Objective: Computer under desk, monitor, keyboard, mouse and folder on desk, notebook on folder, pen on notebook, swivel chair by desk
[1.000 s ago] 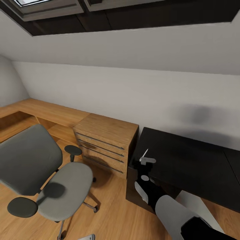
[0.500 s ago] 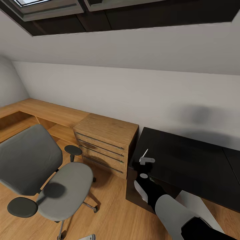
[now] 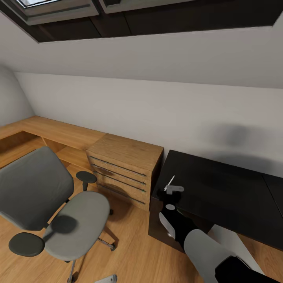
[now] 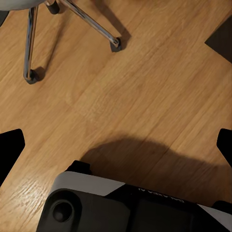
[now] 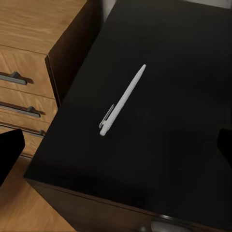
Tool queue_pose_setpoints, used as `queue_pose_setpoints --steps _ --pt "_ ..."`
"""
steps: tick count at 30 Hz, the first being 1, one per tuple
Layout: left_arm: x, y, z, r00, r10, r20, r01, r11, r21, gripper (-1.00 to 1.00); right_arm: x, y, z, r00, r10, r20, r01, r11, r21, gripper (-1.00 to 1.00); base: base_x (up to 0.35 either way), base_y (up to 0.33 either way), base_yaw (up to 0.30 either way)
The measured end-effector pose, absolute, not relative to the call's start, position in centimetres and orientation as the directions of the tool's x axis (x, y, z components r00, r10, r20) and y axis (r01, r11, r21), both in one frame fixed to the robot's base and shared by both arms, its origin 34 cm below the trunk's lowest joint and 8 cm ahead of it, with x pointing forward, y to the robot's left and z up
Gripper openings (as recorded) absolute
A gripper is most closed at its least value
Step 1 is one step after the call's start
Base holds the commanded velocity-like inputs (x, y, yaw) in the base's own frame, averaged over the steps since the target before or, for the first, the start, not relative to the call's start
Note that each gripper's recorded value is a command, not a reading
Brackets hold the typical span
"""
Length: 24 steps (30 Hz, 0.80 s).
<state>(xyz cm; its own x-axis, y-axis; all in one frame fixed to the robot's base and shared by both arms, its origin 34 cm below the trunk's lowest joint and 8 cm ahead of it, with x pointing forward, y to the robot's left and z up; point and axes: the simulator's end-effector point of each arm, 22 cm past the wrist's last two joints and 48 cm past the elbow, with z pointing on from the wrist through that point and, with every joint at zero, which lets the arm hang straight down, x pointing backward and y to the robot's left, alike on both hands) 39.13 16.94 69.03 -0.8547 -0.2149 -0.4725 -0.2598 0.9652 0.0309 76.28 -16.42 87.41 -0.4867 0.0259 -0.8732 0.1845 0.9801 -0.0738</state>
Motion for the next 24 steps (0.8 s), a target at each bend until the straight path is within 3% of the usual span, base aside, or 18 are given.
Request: queue_pose_setpoints --steps 9,17,24 --pt "39.12 16.87 69.03 -0.855 -0.213 -0.473 -0.257 0.966 0.029 1.00 76.32 -16.60 87.46 -0.485 0.024 -0.874 0.186 0.980 -0.076 1.00 0.012 0.000 0.000" --pt "39.02 16.92 69.00 -0.856 -0.213 -0.471 -0.257 0.966 0.031 1.00 76.30 -16.59 87.48 -0.485 0.025 -0.874 0.186 0.980 -0.075 1.00 0.204 0.000 0.000" --pt "38.98 16.89 68.95 -0.857 -0.212 -0.470 -0.257 0.966 0.032 1.00 76.31 -16.58 87.44 -0.486 0.026 -0.874 0.186 0.980 -0.074 1.00 0.046 0.000 0.000"
